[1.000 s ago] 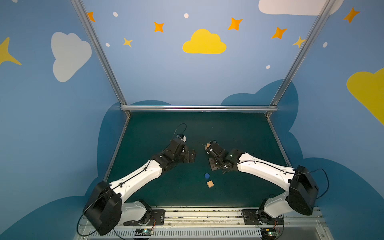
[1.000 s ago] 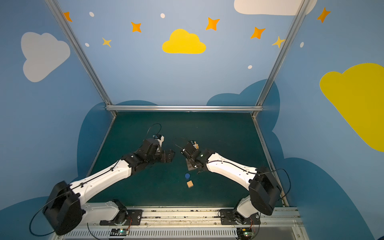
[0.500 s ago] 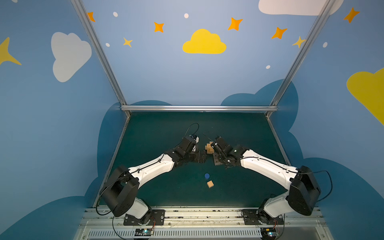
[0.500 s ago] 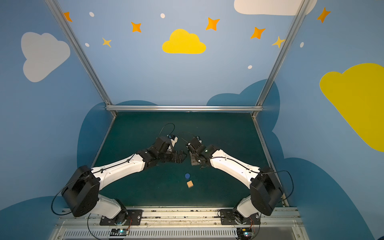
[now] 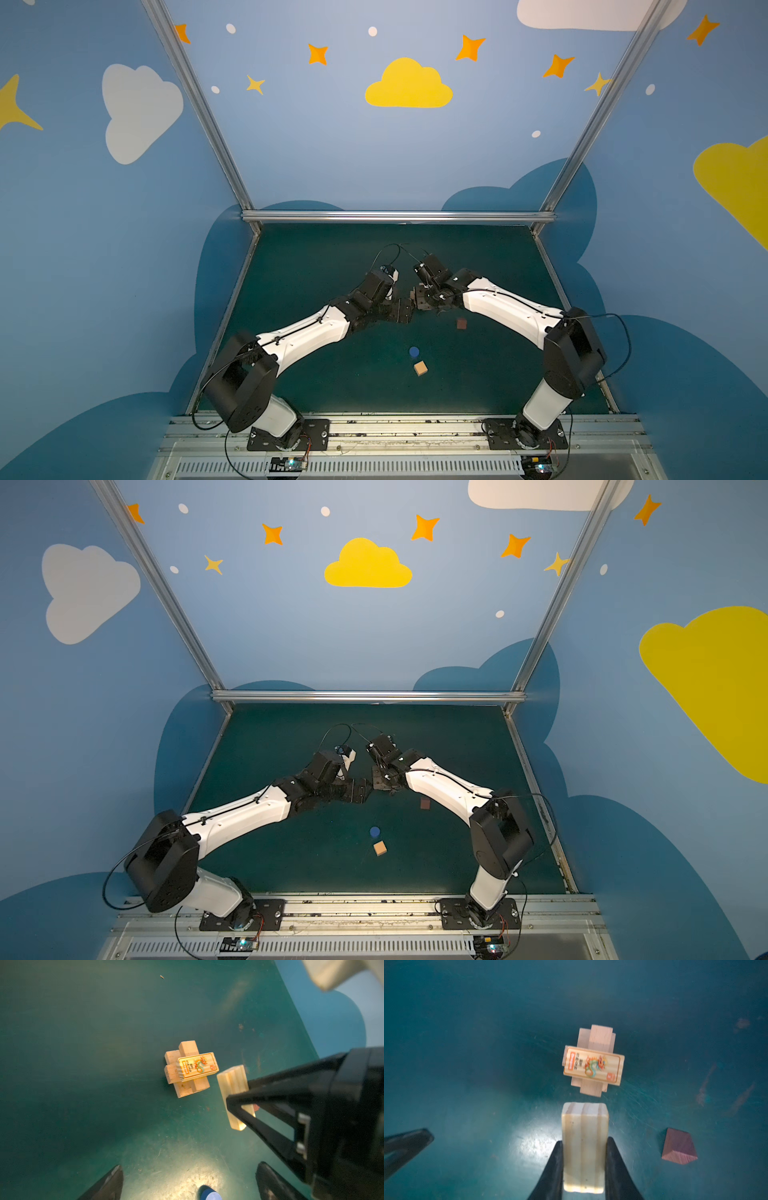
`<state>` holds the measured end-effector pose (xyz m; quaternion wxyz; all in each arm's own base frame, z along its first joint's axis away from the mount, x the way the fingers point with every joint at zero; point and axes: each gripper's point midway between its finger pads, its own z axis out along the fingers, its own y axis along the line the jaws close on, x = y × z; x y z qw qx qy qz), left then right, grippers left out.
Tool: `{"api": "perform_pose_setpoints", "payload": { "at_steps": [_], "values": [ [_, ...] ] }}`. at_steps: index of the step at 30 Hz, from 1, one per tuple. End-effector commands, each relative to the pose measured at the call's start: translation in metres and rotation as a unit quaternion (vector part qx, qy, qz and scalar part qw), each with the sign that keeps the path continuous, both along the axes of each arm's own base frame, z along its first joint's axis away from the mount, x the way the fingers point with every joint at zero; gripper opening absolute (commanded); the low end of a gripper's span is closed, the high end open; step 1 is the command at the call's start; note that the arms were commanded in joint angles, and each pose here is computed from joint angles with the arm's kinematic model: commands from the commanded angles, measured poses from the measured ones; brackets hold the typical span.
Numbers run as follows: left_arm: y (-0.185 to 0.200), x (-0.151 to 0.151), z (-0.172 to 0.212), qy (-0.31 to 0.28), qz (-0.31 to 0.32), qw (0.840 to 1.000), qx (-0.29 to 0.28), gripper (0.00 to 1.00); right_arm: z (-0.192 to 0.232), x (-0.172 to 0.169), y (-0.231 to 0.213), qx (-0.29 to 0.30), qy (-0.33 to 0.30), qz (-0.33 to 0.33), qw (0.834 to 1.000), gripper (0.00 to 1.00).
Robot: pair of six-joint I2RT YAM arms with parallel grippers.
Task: Build the wood block tower
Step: 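Lower the pale plank with the right gripper onto the stack beside the printed block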
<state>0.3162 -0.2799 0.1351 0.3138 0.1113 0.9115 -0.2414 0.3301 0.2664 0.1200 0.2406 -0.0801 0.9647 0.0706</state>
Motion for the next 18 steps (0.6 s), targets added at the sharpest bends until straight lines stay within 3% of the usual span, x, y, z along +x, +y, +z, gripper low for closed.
{"api": "perform_pose_setpoints", "payload": {
  "at_steps": [1,18],
  "values": [
    [0.01,0.002,0.0,-0.009,0.005,0.999,0.032,0.99,0.003,0.013,0.005,0.013,0.0,-0.01,1.0,0.0],
    [0.014,0.004,-0.002,-0.015,0.008,0.999,0.043,0.99,-0.011,0.034,0.004,0.004,0.048,-0.025,0.999,0.0]
  ]
}}
